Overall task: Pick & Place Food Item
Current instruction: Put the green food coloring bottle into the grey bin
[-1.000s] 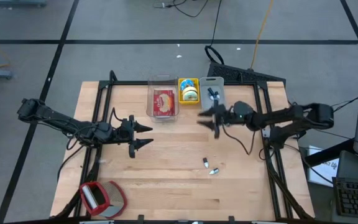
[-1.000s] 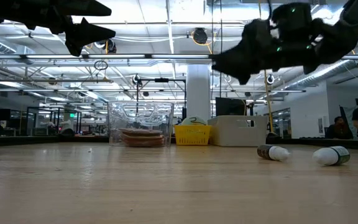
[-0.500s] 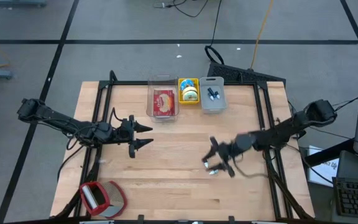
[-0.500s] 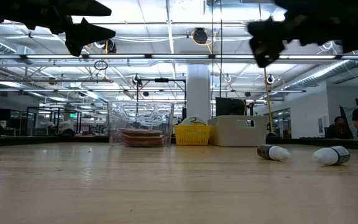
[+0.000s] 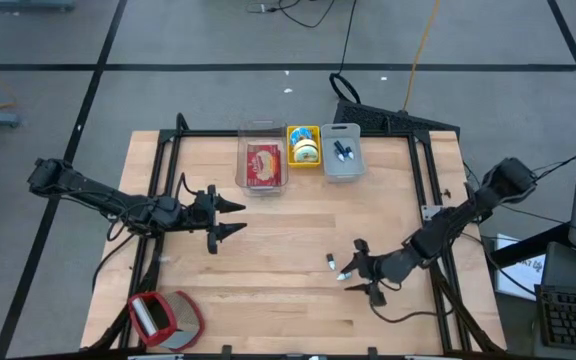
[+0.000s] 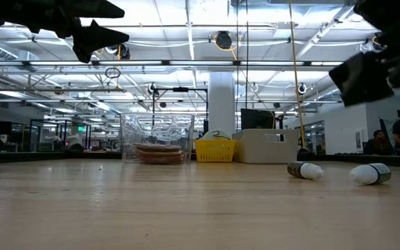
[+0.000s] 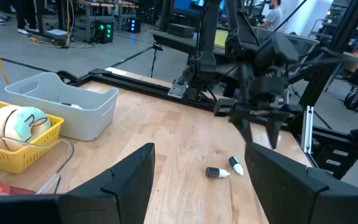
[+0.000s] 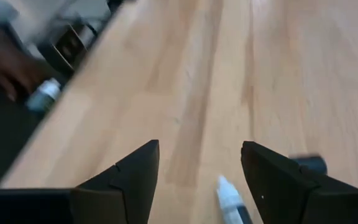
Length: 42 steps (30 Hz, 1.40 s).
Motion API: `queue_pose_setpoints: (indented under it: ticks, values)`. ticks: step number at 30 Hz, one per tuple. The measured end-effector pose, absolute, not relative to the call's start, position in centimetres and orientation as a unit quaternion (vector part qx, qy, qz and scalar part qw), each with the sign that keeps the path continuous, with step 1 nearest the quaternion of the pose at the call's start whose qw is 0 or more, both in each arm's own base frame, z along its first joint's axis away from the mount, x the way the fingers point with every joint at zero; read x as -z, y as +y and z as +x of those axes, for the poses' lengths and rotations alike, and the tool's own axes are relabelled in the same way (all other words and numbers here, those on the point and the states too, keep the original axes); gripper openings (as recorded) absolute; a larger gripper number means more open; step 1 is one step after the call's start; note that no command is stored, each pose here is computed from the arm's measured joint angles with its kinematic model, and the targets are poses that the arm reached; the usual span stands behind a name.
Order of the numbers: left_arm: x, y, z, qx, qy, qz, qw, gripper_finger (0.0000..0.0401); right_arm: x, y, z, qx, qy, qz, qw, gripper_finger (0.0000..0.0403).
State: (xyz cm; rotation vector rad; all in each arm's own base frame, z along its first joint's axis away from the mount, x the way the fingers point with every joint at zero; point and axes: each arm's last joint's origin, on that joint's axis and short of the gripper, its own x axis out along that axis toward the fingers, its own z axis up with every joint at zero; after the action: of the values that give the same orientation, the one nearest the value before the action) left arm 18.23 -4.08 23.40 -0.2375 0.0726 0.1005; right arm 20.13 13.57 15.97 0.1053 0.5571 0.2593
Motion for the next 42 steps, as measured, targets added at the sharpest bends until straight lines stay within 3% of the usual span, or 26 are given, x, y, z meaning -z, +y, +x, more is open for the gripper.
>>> queue_pose_setpoints:
  ticks: [10,17,30,42]
  values:
    - [-23.4,-4.1,18.2,-0.05,0.036,-0.119,0.991,0.0253,-14.7,15.3,22.7,-0.105,0.389,-0.028,0.915,0.0215]
    - [-23.4,-4.1,18.2,-0.05,0.035,-0.119,0.991,0.0253,-14.0,14.4,23.8,-0.115,0.432,-0.011,0.895,0.0198]
    - [-23.4,-4.1,18.2,-0.05,0.036,-0.118,0.991,0.0253,-12.9,13.1,23.9,-0.121,0.477,-0.039,0.87,0.017]
    - [-23.4,-4.1,18.2,-0.05,0.036,-0.118,0.991,0.0253,-12.8,13.0,23.9,-0.121,0.48,-0.041,0.868,0.0113]
